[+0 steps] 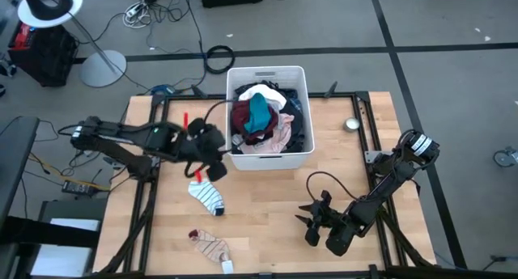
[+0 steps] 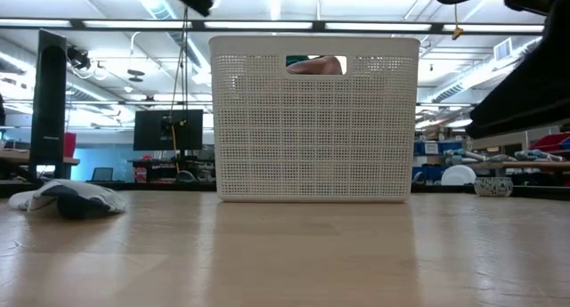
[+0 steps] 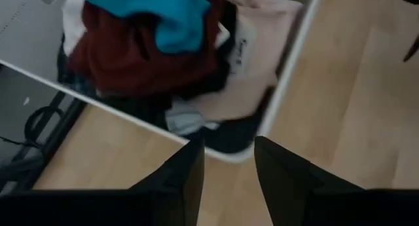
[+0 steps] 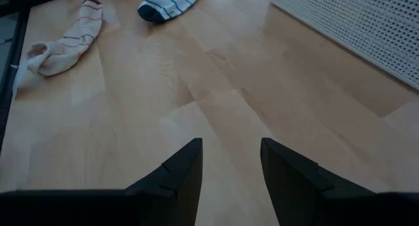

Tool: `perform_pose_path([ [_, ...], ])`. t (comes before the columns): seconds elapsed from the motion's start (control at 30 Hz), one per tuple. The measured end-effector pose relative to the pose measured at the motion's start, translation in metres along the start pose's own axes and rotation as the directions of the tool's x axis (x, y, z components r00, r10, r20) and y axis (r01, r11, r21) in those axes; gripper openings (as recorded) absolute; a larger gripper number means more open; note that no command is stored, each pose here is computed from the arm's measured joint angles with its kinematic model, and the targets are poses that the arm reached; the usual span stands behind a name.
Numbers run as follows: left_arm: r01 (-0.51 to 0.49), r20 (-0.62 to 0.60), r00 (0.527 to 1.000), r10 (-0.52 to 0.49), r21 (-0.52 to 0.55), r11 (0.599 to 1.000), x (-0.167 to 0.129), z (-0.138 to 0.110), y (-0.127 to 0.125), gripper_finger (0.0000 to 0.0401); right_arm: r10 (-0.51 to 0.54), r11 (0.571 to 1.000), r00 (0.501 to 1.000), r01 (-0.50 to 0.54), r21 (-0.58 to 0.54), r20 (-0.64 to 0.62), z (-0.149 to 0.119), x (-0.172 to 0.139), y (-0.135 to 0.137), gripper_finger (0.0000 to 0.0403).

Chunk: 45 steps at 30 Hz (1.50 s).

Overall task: Sort clothes
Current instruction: Put the white sock into the laundry bin

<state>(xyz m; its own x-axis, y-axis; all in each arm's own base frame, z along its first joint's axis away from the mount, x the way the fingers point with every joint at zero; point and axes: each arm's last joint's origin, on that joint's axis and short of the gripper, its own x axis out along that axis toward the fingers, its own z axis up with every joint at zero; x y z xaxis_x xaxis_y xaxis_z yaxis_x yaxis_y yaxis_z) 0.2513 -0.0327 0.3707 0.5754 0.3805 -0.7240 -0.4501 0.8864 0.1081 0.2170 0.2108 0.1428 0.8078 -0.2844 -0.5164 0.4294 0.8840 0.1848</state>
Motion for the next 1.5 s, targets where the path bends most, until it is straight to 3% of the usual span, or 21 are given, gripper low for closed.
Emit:
perform_pose_path([
  [0.37,0.038,0.023,0.999,-0.035,-0.161,0.986,-0.010,-0.081,0.001,0.0141,0.014,1.000,1.000,-0.014,0.019,-0.004,-0.003,-0.004,0.002,0.0155],
  [0.83,0.129,0.044,0.992,-0.121,-0.284,0.950,0.052,-0.175,-0.021,0.0140,0.012,1.000,1.000,-0.012,0.024,0.001,-0.003,-0.004,0.002,0.0155],
  [1.2,0.209,0.078,0.978,-0.194,-0.345,0.915,0.088,-0.225,-0.023,0.0140,0.010,1.000,1.000,-0.010,0.020,0.002,-0.002,-0.004,0.001,0.0155],
  [1.5,0.155,-0.047,0.983,-0.176,-0.284,0.946,0.108,-0.249,-0.027,0.0140,0.001,1.000,1.000,-0.002,0.020,0.017,-0.002,-0.003,0.001,0.0155],
])
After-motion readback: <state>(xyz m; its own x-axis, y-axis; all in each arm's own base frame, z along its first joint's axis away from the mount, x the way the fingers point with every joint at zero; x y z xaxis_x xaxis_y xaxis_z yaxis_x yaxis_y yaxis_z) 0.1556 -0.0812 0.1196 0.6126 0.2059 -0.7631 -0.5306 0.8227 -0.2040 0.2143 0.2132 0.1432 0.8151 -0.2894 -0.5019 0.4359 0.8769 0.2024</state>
